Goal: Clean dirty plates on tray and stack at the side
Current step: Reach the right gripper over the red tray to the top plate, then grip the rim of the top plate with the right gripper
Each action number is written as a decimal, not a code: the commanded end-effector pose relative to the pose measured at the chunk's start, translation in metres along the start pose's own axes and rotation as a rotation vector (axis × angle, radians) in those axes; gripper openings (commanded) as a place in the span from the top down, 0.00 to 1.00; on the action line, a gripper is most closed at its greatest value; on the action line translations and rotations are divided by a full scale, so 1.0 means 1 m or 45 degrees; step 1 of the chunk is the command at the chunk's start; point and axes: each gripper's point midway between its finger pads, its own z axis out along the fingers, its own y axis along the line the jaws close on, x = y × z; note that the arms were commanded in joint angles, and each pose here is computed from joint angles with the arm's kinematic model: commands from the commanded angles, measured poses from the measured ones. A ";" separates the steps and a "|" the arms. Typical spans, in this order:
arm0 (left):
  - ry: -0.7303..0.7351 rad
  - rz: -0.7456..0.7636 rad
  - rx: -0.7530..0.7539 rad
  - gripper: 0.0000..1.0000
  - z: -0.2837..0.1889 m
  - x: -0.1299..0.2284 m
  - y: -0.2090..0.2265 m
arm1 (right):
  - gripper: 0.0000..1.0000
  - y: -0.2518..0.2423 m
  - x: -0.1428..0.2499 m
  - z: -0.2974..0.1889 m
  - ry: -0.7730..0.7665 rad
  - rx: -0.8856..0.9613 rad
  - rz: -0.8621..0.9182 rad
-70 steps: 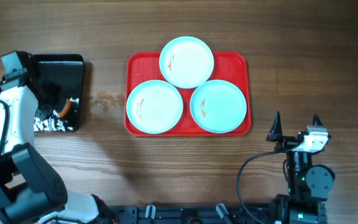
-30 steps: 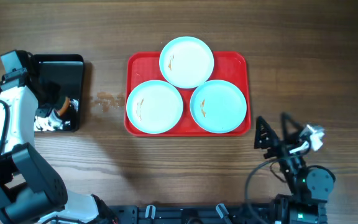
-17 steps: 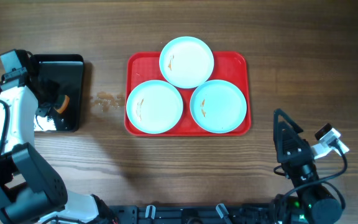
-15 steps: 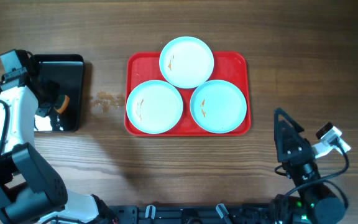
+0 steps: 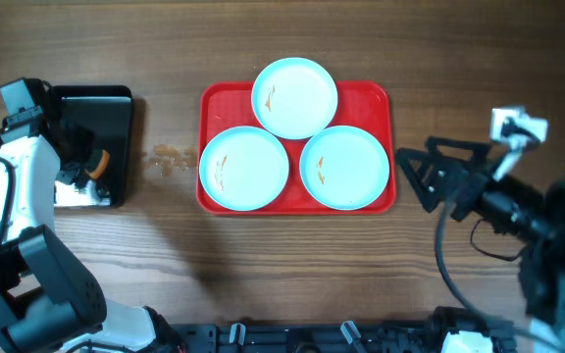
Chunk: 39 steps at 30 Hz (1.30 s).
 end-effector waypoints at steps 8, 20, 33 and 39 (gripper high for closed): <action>-0.031 0.006 0.008 0.96 -0.006 -0.006 -0.001 | 0.00 -0.035 0.058 0.091 0.706 0.452 -0.389; -0.028 0.007 0.006 0.96 -0.006 -0.005 0.000 | 0.07 -0.043 0.106 0.191 0.813 0.485 -0.279; -0.011 0.008 -0.009 0.94 -0.006 -0.002 0.003 | 0.50 -0.121 0.175 0.266 0.986 0.624 -0.181; -0.011 0.008 -0.009 0.94 -0.006 -0.002 0.003 | 0.54 -0.134 0.181 0.286 0.951 0.626 -0.203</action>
